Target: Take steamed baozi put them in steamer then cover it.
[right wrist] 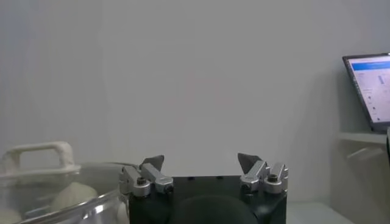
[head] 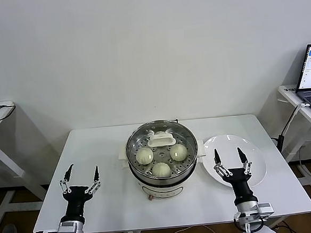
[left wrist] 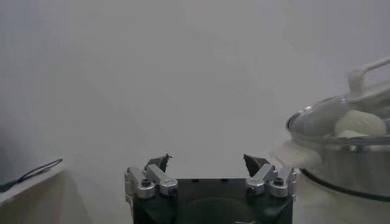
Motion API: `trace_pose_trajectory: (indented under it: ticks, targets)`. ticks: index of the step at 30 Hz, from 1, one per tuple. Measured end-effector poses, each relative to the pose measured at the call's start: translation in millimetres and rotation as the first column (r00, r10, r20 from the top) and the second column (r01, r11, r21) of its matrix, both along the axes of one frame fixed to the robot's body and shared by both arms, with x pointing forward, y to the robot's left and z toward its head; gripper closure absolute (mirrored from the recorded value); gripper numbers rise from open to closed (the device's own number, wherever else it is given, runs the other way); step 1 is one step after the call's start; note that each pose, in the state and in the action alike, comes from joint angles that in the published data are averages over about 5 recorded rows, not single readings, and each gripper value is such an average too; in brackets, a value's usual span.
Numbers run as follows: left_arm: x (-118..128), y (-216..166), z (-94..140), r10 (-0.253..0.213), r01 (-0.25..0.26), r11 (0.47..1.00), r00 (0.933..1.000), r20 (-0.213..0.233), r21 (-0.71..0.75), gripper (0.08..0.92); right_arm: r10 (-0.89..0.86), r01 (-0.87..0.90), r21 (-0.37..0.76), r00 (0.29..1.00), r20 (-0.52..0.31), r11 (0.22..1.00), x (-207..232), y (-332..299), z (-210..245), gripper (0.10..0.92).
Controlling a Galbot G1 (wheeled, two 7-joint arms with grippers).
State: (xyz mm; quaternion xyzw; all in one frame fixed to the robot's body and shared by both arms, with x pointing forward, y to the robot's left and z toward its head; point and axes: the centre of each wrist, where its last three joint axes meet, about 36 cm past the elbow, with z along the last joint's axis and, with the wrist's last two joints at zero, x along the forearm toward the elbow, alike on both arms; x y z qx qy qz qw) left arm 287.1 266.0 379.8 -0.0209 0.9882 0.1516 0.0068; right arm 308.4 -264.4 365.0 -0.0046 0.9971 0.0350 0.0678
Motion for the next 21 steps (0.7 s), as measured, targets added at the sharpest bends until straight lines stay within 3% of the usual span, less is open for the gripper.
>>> trace_pose_trajectory:
  ticks: [21]
  targets:
    - [-6.4,4.6,-1.5,0.005,-0.005,1.000,0.9999,0.009,-0.028,0.177,-0.018,0.017,-0.025,0.999,-0.031,1.000,-4.5,-1.8,4.9,0.200]
